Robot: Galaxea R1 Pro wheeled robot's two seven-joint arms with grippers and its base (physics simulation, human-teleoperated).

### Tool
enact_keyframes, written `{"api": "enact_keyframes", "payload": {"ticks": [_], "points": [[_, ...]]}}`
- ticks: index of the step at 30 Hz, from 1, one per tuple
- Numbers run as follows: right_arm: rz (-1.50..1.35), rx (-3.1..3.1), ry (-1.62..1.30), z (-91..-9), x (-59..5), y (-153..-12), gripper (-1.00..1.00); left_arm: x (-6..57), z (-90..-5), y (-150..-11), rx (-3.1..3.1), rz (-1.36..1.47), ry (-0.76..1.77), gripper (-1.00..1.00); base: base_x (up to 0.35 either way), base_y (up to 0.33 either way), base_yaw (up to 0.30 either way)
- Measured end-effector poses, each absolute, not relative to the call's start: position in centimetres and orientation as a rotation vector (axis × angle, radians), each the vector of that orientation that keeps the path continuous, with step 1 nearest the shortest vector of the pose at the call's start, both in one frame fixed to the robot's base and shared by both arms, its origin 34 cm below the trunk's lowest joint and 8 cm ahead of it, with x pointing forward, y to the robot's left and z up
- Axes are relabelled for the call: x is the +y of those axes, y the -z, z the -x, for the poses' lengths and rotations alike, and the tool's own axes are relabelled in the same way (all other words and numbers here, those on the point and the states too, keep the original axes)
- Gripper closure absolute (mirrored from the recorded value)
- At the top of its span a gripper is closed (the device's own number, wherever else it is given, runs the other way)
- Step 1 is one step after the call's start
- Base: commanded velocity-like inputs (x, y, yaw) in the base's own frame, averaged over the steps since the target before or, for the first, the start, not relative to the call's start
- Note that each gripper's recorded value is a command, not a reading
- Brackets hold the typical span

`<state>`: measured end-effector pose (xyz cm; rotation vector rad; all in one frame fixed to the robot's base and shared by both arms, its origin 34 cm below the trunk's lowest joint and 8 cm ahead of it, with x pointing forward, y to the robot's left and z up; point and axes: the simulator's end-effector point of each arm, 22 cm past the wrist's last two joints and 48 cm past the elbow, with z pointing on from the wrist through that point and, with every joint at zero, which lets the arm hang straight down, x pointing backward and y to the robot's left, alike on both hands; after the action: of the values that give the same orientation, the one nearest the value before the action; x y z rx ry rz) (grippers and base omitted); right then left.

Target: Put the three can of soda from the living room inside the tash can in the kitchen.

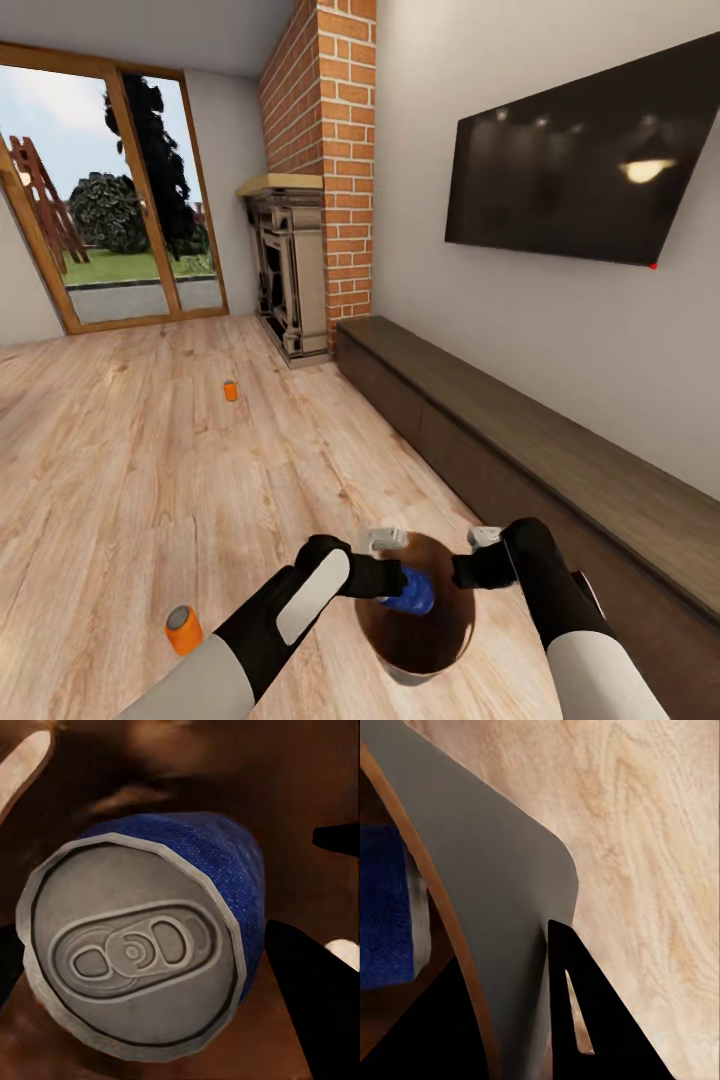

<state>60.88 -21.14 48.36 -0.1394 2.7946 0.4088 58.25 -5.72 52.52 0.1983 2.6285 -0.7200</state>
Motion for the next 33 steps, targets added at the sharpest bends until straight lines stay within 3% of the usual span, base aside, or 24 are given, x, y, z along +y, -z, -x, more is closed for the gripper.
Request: {"api": "enact_keyframes", "payload": {"ticks": [2,6,7,23,33], "points": [[0.122,2.784,-0.477,-60.9,-19.7,-48.7,1.0,-6.2,-58.2,-52.7,2.615,-0.205,0.743,1.0,0.0,0.0,0.0],[0.195,2.796,-0.324,-61.0,-21.4,-48.0,1.0,-7.2,-58.0,-53.2,2.591,-0.216,0.8,1.0,0.0,0.0,0.0],[0.187,2.795,-0.346,-61.0,-21.0,-48.1,1.0,-7.2,-58.0,-53.2,2.59,-0.218,0.802,-1.0,0.0,0.0,0.0],[0.171,2.793,-0.371,-61.0,-20.9,-48.2,1.0,-6.0,-58.4,-52.9,2.581,-0.198,0.794,-1.0,0.0,0.0,0.0],[0.198,2.735,-0.363,-62.1,-21.3,-48.8,1.0,1.8,-56.9,-54.9,2.428,-0.152,0.763,-1.0,0.0,0.0,0.0]]}}
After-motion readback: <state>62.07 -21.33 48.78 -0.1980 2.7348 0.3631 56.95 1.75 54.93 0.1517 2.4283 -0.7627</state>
